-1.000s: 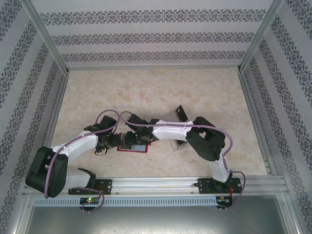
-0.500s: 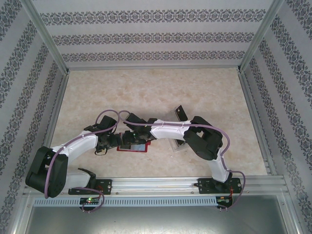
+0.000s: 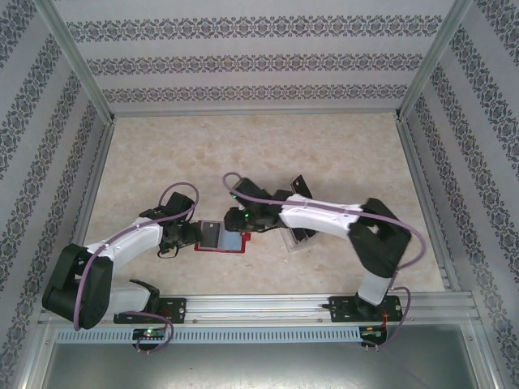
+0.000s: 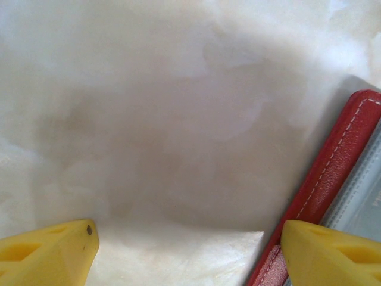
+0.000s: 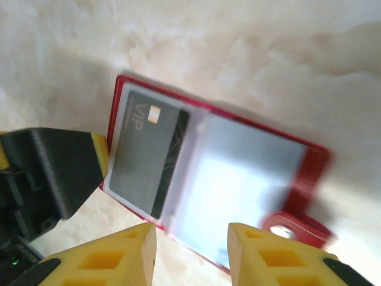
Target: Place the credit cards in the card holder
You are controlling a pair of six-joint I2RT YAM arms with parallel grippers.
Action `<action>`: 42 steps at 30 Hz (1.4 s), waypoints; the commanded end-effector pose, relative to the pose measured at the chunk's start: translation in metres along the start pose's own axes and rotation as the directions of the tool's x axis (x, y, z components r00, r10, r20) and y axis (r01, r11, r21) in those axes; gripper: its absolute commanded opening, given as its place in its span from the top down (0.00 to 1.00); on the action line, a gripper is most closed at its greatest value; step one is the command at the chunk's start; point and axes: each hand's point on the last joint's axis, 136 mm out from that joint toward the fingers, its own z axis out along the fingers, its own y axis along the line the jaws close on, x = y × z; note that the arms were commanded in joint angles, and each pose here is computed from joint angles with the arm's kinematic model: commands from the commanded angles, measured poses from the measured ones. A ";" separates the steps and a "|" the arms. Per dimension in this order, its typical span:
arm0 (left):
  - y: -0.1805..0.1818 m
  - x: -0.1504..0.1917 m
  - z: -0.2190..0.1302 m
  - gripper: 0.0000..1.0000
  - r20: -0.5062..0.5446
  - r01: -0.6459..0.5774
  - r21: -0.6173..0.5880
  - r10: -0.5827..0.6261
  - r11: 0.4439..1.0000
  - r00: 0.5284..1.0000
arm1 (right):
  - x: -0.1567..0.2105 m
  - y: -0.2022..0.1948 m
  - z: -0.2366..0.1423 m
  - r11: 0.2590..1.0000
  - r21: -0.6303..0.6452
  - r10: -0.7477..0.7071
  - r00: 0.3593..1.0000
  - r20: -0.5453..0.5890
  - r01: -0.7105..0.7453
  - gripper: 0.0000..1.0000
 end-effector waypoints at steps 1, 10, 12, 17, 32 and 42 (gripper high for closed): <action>-0.009 0.013 0.008 0.18 -0.049 0.000 0.047 0.003 0.999 0.999 | -0.001 -0.052 -0.035 0.985 0.169 -0.031 0.999 0.030 0.026 0.62; -0.013 0.009 0.004 0.18 -0.041 -0.003 0.054 0.005 0.999 0.999 | 0.007 -0.136 -0.107 0.912 0.408 -0.062 0.998 0.026 0.046 0.62; -0.013 0.008 0.003 0.18 -0.039 -0.004 0.055 0.006 0.998 0.999 | 0.007 -0.142 -0.115 0.901 0.430 -0.071 0.997 0.019 0.056 0.63; -0.012 0.007 0.002 0.18 -0.034 -0.005 0.051 0.007 0.999 0.999 | 0.006 -0.122 -0.108 0.938 0.340 -0.073 0.997 0.020 0.062 0.65; -0.011 0.015 0.002 0.18 -0.047 0.003 0.058 0.000 0.998 0.999 | 0.034 0.014 0.016 0.998 -0.058 -0.039 0.997 -0.074 0.035 0.64; -0.019 0.026 0.005 0.18 -0.061 -0.002 0.077 0.007 0.997 0.998 | 0.031 -0.013 0.049 0.999 0.042 -0.008 0.996 -0.092 0.012 0.64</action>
